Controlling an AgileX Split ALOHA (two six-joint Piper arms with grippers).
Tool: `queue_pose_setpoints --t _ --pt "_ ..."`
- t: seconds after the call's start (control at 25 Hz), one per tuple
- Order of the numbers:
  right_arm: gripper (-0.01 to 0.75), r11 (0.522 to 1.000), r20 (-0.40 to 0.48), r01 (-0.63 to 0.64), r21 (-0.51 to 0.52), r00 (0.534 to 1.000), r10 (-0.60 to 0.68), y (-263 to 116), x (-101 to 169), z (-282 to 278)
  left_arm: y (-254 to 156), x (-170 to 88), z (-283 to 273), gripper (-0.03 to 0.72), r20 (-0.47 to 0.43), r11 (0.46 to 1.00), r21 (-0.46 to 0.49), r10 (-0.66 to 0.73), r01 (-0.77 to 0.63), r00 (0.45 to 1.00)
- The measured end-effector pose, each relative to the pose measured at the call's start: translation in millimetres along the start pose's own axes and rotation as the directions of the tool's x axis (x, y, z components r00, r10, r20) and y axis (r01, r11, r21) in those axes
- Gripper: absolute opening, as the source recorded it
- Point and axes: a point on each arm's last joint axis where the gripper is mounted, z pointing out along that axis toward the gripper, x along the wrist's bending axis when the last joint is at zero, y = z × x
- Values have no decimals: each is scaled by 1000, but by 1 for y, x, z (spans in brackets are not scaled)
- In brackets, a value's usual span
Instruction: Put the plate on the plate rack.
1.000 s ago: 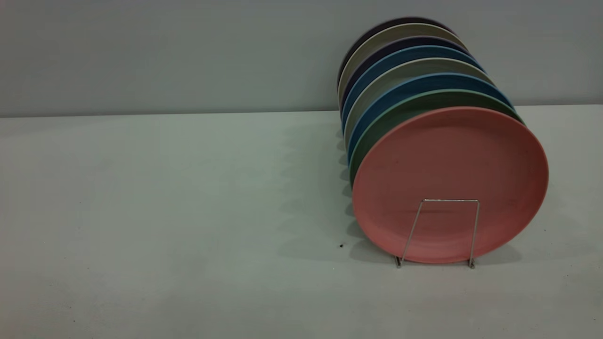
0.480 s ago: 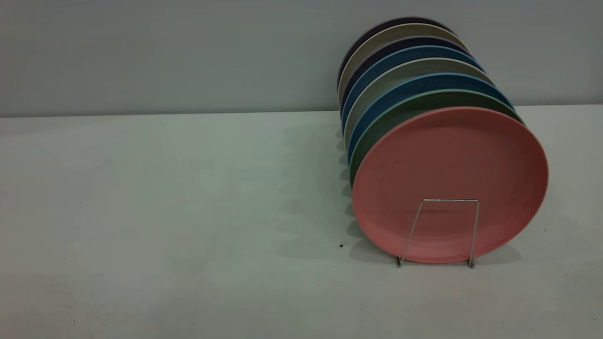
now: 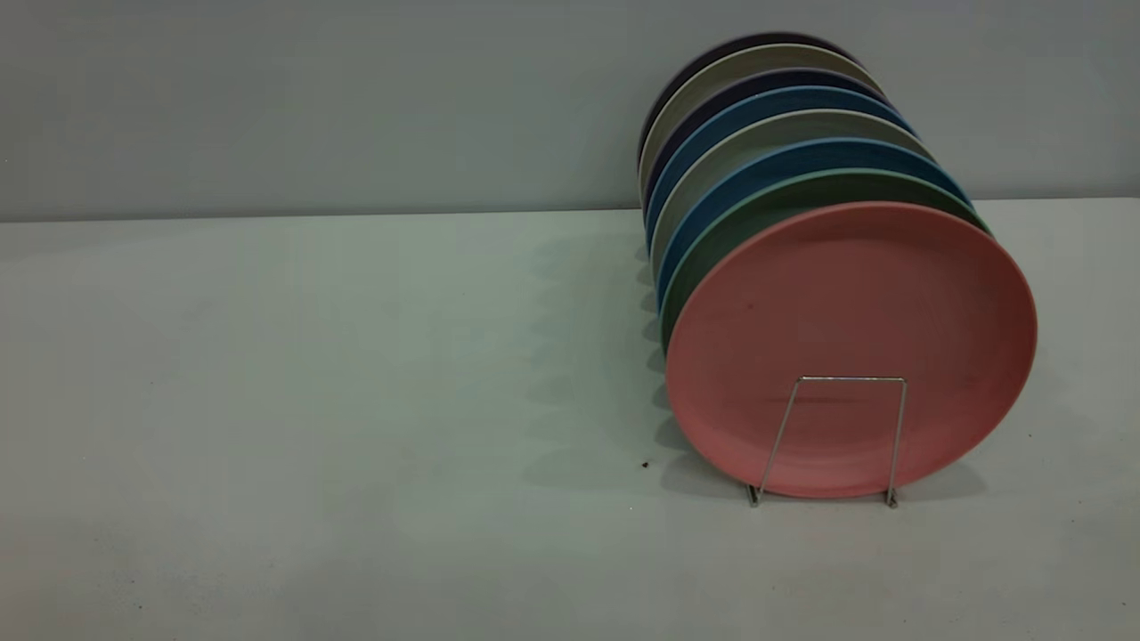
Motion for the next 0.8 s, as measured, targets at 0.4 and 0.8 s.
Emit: queue_pose_setpoints --t 0.4,0.8 --pt "243 1000 4 -3 -1 1000 3 0 0 0 0 0 0 427 14 1000 -1 8 -8 1000" --pt "243 1000 4 -3 -1 1000 3 0 0 0 0 1 0 427 58 999 -5 34 -34 998"
